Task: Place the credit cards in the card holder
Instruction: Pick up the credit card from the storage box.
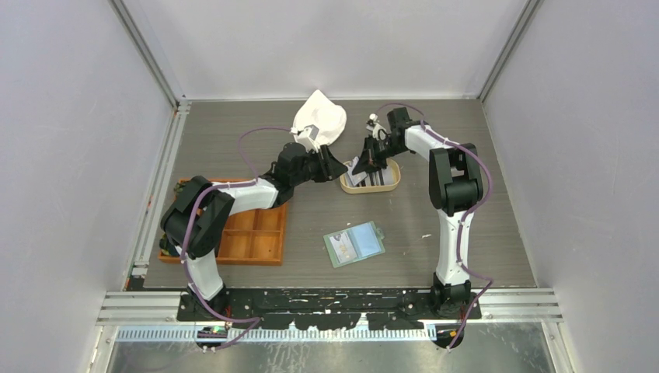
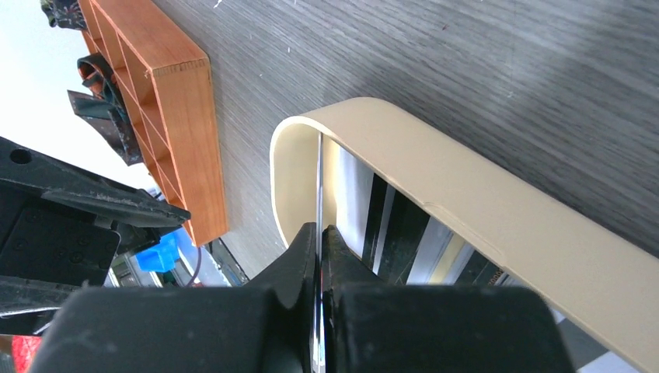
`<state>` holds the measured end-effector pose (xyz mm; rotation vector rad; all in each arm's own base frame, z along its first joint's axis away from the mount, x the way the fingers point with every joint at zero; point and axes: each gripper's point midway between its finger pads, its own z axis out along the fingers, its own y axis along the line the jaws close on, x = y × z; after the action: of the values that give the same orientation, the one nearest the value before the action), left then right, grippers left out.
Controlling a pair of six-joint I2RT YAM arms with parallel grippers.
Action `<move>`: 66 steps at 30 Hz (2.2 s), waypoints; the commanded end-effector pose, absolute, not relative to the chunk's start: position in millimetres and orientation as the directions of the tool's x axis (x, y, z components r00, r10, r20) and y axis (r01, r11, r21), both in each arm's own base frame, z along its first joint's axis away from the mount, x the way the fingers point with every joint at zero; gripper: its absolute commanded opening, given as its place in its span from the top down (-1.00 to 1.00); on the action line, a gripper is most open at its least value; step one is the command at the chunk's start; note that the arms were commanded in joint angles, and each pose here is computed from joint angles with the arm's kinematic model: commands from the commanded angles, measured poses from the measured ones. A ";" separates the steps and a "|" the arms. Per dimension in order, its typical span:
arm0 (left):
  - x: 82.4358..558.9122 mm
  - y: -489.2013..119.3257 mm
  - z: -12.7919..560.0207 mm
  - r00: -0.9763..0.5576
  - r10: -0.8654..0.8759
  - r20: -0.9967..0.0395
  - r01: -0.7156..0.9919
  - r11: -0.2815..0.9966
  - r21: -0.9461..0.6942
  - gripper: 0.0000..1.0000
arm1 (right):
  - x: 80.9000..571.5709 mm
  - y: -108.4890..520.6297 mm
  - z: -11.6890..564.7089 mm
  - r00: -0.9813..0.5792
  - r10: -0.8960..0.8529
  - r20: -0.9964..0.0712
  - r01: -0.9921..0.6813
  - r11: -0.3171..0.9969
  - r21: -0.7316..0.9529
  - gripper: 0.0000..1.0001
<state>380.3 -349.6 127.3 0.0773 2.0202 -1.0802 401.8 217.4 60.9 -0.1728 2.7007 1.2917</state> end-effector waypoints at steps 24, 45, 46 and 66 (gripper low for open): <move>380.3 -354.0 167.0 -0.583 -0.330 -0.743 0.494 0.582 -0.646 0.13 | 409.4 223.2 90.3 -0.957 -0.058 -0.286 -0.258 0.626 0.736 0.56; 380.3 -353.9 167.2 -0.581 -0.330 -0.744 0.496 0.582 -0.645 0.12 | 415.7 198.0 95.3 -0.969 0.021 -0.247 -0.185 0.601 0.778 0.57; 380.7 -353.5 167.8 -0.580 -0.331 -0.744 0.496 0.582 -0.645 0.12 | 416.0 197.1 95.2 -0.969 0.024 -0.246 -0.182 0.602 0.778 0.57; 377.3 -352.3 173.2 -0.560 -0.334 -0.758 0.520 0.570 -0.636 0.12 | 420.7 172.1 108.9 -0.942 0.016 -0.336 -0.233 0.690 0.686 0.98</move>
<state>378.0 -349.1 126.4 0.0948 2.0138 -1.0811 416.8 181.3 67.6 -0.0807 2.6734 1.2179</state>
